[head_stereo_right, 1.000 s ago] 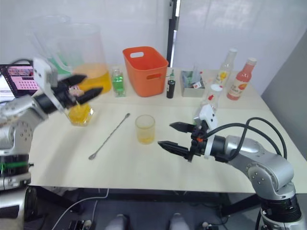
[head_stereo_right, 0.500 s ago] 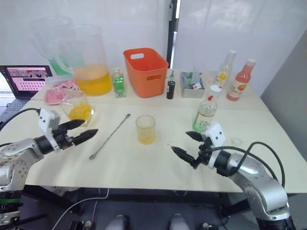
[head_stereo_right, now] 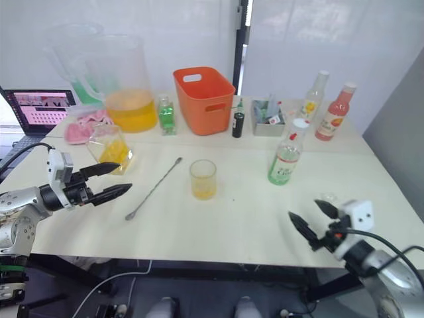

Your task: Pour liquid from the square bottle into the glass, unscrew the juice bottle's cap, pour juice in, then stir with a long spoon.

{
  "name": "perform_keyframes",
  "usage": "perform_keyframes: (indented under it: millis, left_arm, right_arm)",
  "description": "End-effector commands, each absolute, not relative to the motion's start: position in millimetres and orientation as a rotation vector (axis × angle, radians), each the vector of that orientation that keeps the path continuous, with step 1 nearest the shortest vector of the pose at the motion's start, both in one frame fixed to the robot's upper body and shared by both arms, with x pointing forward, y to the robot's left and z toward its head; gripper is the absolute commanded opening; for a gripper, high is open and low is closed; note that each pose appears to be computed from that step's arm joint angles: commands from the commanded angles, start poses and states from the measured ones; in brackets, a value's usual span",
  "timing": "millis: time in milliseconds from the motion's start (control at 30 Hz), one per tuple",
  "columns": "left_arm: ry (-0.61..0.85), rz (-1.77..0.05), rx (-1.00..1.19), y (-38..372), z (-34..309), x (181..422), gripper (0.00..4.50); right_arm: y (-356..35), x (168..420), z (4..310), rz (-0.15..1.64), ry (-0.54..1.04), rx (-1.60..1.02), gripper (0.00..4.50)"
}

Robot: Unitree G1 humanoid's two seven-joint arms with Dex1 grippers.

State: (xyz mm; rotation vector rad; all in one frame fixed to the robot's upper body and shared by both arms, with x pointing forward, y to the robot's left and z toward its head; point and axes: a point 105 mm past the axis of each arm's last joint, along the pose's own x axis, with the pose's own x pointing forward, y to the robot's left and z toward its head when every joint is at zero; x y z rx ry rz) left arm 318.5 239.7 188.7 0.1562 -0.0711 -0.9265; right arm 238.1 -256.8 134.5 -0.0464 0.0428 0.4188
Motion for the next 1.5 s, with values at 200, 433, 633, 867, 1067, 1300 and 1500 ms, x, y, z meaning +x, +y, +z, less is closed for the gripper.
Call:
perform_keyframes:
  millis: [200, 433, 633, 867, 1067, 1300, 1500]
  left_arm:
    - [-0.127, -1.011, 0.160, 225.4, 195.9, 315.8, 4.47]
    - [-0.160, -1.007, 0.152, 224.7, 198.5, 307.0, 4.47]
    - [-0.179, -0.924, 0.163, 235.7, 198.7, 290.6, 4.47]
    - [-0.172, -0.834, 0.150, 245.6, 193.7, 261.3, 4.47]
    - [-0.153, -0.784, 0.125, 243.8, 185.4, 243.4, 4.47]
    - [-0.122, -0.799, 0.114, 234.7, 171.3, 236.9, 4.47]
    - [-0.110, -0.818, 0.145, 230.7, 164.7, 236.3, 4.47]
  right_arm:
    - [-281.3, 210.2, 141.8, 0.335, -0.006, -0.081, 4.50]
    - [-272.4, 223.6, 158.8, 0.388, -0.047, -0.082, 4.50]
    - [-258.9, 270.5, 189.5, 0.461, -0.089, -0.108, 4.50]
    - [-246.4, 327.1, 220.0, 0.480, -0.113, -0.123, 4.50]
    - [-243.4, 362.6, 239.5, 0.452, -0.151, -0.124, 4.50]
    - [-240.6, 386.5, 244.7, 0.469, -0.161, -0.077, 4.50]
    - [-237.7, 400.2, 242.9, 0.485, -0.154, -0.054, 4.50]
